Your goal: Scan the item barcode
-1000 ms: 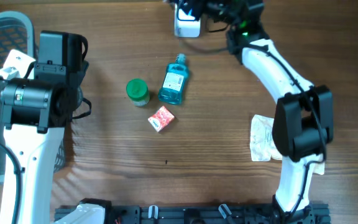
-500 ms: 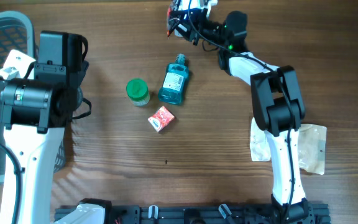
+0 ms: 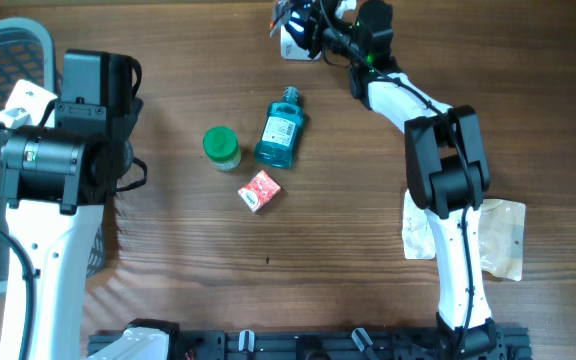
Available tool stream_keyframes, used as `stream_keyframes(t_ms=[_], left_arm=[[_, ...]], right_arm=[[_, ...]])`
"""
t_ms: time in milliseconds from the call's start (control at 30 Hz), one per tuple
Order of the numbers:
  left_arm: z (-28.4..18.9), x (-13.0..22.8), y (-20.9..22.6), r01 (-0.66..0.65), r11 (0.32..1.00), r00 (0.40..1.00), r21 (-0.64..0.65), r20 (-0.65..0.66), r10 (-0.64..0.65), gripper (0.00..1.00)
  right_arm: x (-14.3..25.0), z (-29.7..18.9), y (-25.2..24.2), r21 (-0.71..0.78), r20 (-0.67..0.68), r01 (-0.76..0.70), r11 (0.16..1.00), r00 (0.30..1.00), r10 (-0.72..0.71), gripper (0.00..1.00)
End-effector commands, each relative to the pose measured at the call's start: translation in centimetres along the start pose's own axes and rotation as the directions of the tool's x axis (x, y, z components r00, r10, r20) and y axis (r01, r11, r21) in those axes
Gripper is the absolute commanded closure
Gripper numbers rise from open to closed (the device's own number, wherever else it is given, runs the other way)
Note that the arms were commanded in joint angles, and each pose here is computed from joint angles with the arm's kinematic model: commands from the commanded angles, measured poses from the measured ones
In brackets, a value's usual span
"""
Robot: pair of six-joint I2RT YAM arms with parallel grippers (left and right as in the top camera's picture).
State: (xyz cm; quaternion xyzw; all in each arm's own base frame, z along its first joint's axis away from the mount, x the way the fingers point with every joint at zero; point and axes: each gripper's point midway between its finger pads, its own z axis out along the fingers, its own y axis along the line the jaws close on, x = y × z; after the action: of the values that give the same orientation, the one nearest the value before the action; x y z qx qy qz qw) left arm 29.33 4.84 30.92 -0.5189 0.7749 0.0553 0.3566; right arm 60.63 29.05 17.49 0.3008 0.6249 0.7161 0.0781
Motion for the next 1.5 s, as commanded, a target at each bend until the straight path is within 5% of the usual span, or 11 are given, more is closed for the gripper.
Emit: stream_keyframes(t_ms=[0, 1133, 1467], left_arm=[[0.2, -0.1, 0.1, 0.01, 1.0, 1.0, -0.008, 0.002, -0.01, 0.0], [0.2, -0.1, 0.1, 0.011, 1.0, 1.0, -0.008, 0.002, -0.011, 0.0], [0.2, -0.1, 0.1, 0.011, 1.0, 1.0, -0.008, 0.002, -0.011, 0.0]], right_arm=[[-2.5, 0.2, -0.9, -0.014, 0.07, -0.051, 0.999, 0.996, 0.052, 0.95], [-3.0, 0.7, -4.6, -0.005, 0.006, -0.124, 0.992, 0.992, 0.124, 0.96], [0.2, -1.7, 3.3, -0.152, -0.133, 0.222, 0.963, 0.961, -0.242, 0.95]])
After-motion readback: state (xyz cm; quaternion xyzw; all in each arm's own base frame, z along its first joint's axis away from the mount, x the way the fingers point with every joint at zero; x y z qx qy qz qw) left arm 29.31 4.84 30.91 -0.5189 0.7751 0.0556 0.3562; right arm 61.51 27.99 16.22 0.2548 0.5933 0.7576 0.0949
